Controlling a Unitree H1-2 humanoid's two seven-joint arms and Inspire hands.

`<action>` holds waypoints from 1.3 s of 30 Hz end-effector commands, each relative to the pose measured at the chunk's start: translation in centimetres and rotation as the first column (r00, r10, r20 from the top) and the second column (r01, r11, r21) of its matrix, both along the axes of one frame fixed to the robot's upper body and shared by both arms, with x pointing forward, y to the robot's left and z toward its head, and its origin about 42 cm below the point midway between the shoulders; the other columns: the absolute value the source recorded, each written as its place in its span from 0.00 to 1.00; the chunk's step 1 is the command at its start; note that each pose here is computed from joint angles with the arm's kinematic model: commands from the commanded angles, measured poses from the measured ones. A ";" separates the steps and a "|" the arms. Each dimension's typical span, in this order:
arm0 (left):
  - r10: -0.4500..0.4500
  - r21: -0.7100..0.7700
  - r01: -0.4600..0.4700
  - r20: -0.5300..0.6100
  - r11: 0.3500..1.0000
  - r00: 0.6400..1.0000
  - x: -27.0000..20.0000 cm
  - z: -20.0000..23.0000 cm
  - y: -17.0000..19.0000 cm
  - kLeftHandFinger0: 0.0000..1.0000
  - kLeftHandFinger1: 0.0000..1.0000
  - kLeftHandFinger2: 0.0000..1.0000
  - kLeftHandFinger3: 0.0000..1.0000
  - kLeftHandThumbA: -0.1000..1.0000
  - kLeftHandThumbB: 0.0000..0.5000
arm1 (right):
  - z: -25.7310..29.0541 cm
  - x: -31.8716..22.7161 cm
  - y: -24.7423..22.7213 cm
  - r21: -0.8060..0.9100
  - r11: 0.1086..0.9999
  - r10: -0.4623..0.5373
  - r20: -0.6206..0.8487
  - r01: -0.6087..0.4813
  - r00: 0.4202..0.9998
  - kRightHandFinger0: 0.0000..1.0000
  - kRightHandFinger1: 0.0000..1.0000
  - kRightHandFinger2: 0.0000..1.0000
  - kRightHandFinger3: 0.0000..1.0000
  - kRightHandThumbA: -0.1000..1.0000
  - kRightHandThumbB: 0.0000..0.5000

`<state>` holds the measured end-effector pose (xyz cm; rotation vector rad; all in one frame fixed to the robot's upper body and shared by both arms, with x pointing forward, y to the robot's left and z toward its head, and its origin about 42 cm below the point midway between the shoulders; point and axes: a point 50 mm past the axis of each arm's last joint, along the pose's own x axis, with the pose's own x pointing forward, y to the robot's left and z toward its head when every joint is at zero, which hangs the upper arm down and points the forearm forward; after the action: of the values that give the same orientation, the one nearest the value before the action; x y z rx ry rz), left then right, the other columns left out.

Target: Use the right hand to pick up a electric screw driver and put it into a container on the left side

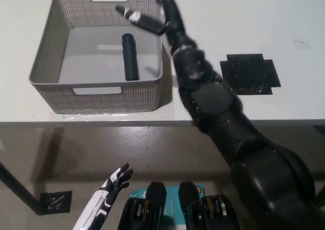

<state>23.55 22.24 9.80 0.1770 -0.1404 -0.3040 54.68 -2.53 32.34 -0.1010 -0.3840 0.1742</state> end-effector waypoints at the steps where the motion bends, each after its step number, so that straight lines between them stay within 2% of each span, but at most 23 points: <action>1: -0.025 0.013 0.024 0.033 1.000 0.999 0.1 0.9 0.1 1.00 1.00 1.00 1.00 1.00 0.37 | 8.2 -2.4 -5.6 0.076 0.997 -0.042 0.302 0.020 0.952 1.00 1.00 1.00 1.00 0.99 0.66; 3: -0.018 0.009 0.018 0.033 1.000 0.999 0.1 0.9 0.4 1.00 1.00 1.00 1.00 1.00 0.39 | 9.2 -4.5 -8.5 0.099 0.994 -0.070 0.372 0.035 0.926 1.00 1.00 1.00 1.00 0.99 0.62; 6: -0.004 0.004 0.004 0.029 1.000 1.000 -0.1 1.0 0.5 1.00 1.00 1.00 1.00 1.00 0.42 | 9.3 -7.5 -12.5 0.111 0.992 -0.106 0.450 0.063 0.887 1.00 1.00 1.00 1.00 1.00 0.69; 7: 0.000 0.005 0.000 0.027 1.000 1.000 -0.2 1.0 0.6 1.00 1.00 1.00 1.00 1.00 0.42 | 9.1 -8.5 -13.8 0.119 0.991 -0.112 0.471 0.063 0.875 1.00 1.00 1.00 1.00 1.00 0.66; 9: 0.008 -0.009 -0.008 0.028 1.000 1.000 -0.4 0.7 0.8 1.00 1.00 1.00 1.00 1.00 0.40 | 8.1 -11.4 -17.1 0.151 0.987 -0.117 0.498 0.047 0.859 1.00 1.00 1.00 1.00 0.99 0.64; 11: 0.021 -0.028 -0.020 0.021 0.999 1.000 -0.6 0.4 0.8 1.00 1.00 1.00 1.00 1.00 0.39 | 7.1 -13.2 -18.7 0.153 0.987 -0.119 0.506 0.046 0.855 1.00 1.00 1.00 1.00 0.98 0.67; 12: 0.028 -0.044 -0.027 0.014 0.999 1.000 -0.8 0.2 0.9 1.00 1.00 1.00 1.00 1.00 0.38 | 5.4 -14.9 -20.2 0.143 0.989 -0.116 0.509 0.050 0.853 1.00 1.00 1.00 1.00 0.96 0.62; 13: 0.032 -0.055 -0.031 0.012 0.998 0.999 -1.0 0.0 1.0 1.00 1.00 1.00 1.00 1.00 0.38 | 4.5 -16.1 -20.7 0.136 0.990 -0.110 0.503 0.047 0.857 1.00 1.00 1.00 1.00 0.95 0.62; 14: 0.038 -0.064 -0.037 0.008 0.997 0.999 -1.1 -0.1 1.1 1.00 1.00 1.00 1.00 1.00 0.39 | 3.3 -17.3 -21.2 0.134 0.990 -0.104 0.487 0.043 0.867 1.00 1.00 1.00 1.00 0.94 0.65; 17: 0.054 -0.062 -0.053 0.018 0.997 0.998 -1.2 -0.2 1.3 1.00 1.00 1.00 1.00 1.00 0.34 | -1.2 -21.4 -22.8 0.103 0.992 -0.105 0.441 0.066 0.891 1.00 1.00 1.00 1.00 0.93 0.54; 20: 0.072 -0.064 -0.070 0.022 0.995 0.997 -1.0 -0.4 1.5 1.00 1.00 1.00 1.00 1.00 0.33 | -5.0 -23.6 -23.3 0.107 0.992 -0.105 0.338 0.072 0.935 1.00 1.00 1.00 1.00 0.93 0.61; 24: 0.088 -0.066 -0.086 0.021 0.994 0.996 -1.4 -0.8 1.5 1.00 1.00 1.00 1.00 1.00 0.29 | -10.8 -26.3 -22.9 0.075 0.995 -0.081 0.172 0.069 0.982 1.00 1.00 1.00 1.00 0.94 0.55; 26: 0.089 -0.060 -0.087 0.026 0.994 0.996 -1.7 -0.9 1.4 1.00 1.00 1.00 1.00 1.00 0.26 | -12.1 -26.9 -22.8 0.083 0.995 -0.074 0.138 0.063 0.988 1.00 1.00 1.00 1.00 0.92 0.53; 28: 0.092 -0.063 -0.091 0.024 0.994 0.995 -1.9 -0.8 1.3 1.00 1.00 1.00 1.00 1.00 0.27 | -14.2 -27.9 -22.4 0.088 0.994 -0.074 0.064 0.068 0.995 1.00 1.00 1.00 1.00 0.92 0.59; 30: 0.093 -0.071 -0.091 0.027 0.993 0.995 -1.9 -0.6 1.4 1.00 1.00 1.00 1.00 1.00 0.23 | -16.2 -28.8 -21.9 0.078 0.995 -0.065 0.013 0.063 0.998 1.00 1.00 1.00 1.00 0.91 0.57; 31: 0.095 -0.070 -0.092 0.030 0.993 0.995 -1.9 -0.5 1.5 1.00 1.00 1.00 1.00 1.00 0.25 | -16.8 -29.0 -21.8 0.074 0.995 -0.062 0.001 0.062 0.998 1.00 1.00 1.00 1.00 0.91 0.54; 34: 0.100 -0.070 -0.098 0.033 0.993 0.994 -1.8 -0.4 1.5 1.00 1.00 1.00 1.00 1.00 0.29 | -18.8 -30.1 -21.4 0.061 0.996 -0.063 -0.071 0.068 0.995 1.00 1.00 1.00 1.00 0.92 0.58; 35: 0.099 -0.069 -0.096 0.042 0.993 0.994 -1.6 -0.3 1.5 1.00 1.00 1.00 1.00 1.00 0.29 | -19.9 -30.6 -21.1 0.062 0.996 -0.056 -0.106 0.063 0.993 1.00 1.00 1.00 1.00 0.93 0.52; 36: 0.099 -0.066 -0.096 0.049 0.993 0.994 -1.5 -0.3 1.5 1.00 1.00 1.00 1.00 1.00 0.29 | -20.5 -30.9 -21.0 0.069 0.996 -0.049 -0.122 0.058 0.991 1.00 1.00 1.00 1.00 0.93 0.52; 38: 0.099 -0.065 -0.095 0.063 0.993 0.993 -1.4 -0.3 1.6 1.00 1.00 1.00 1.00 1.00 0.25 | -21.6 -31.4 -20.4 0.102 0.994 -0.031 -0.174 0.050 0.984 1.00 1.00 1.00 1.00 0.91 0.57; 39: 0.100 -0.065 -0.096 0.066 0.993 0.993 -1.3 -0.2 1.7 1.00 1.00 1.00 1.00 1.00 0.26 | -21.8 -31.5 -20.2 0.109 0.993 -0.026 -0.182 0.047 0.983 1.00 1.00 1.00 1.00 0.90 0.56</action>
<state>21.69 23.62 8.28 0.1427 -0.1065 -0.2255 23.03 -24.16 10.15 -0.0612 -0.1609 0.0516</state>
